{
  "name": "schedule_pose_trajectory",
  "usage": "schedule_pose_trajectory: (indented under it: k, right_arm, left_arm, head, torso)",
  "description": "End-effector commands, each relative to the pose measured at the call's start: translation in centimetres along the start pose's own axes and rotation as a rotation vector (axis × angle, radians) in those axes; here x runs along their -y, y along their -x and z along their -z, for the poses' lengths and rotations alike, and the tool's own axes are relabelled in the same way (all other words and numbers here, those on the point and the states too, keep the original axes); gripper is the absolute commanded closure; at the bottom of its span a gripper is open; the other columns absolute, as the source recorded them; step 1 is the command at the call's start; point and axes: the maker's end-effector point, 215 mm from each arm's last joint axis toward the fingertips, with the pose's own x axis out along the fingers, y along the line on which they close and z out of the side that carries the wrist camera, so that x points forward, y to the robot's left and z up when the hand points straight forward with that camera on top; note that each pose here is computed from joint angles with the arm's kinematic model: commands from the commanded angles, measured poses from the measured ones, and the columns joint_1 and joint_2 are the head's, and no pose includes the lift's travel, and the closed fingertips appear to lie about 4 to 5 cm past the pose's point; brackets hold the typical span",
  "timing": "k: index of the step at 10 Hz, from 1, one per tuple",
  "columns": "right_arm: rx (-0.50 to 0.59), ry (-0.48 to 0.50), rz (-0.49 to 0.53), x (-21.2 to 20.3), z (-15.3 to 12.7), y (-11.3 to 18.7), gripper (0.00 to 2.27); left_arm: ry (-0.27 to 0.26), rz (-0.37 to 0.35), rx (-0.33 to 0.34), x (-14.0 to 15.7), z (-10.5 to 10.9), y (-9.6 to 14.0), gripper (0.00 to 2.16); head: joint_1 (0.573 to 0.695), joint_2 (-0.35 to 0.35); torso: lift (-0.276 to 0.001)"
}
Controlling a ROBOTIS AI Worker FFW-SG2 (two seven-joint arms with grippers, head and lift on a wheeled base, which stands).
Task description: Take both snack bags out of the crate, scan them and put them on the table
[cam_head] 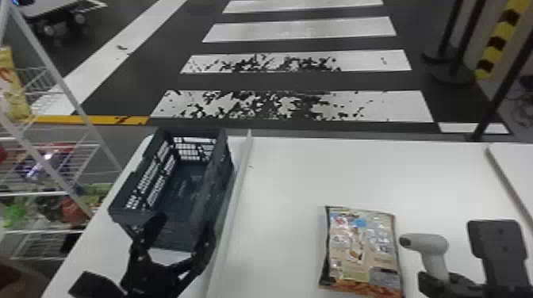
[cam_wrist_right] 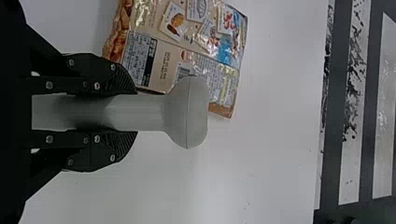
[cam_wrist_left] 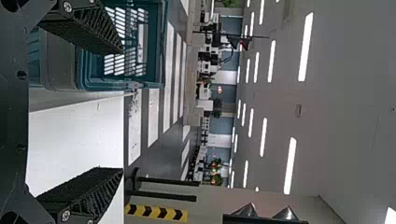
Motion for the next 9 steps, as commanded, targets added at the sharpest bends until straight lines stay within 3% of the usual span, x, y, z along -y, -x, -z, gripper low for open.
schedule_pose_trajectory:
  k: [1, 5, 9]
  right_arm:
    - [0.043, -0.033, 0.061, 3.8, -1.1, -0.5, 2.25]
    - [0.087, -0.102, 0.149, 10.8, -1.6, -2.4, 2.25]
    - [0.063, -0.133, 0.186, 14.3, -0.4, -5.5, 2.24]
  left_arm:
    - [0.000, -0.001, -0.002, 0.0, 0.1, 0.0, 0.10]
    - [-0.003, -0.003, -0.009, -0.3, 0.3, 0.1, 0.10]
    - [-0.003, -0.007, -0.012, -0.4, 0.5, 0.3, 0.10]
  head:
    - [0.695, 0.119]
    - [0.695, -0.012]
    - [0.695, -0.076]
  torso:
    - [-0.092]
    - [-0.092]
    - [-0.092]
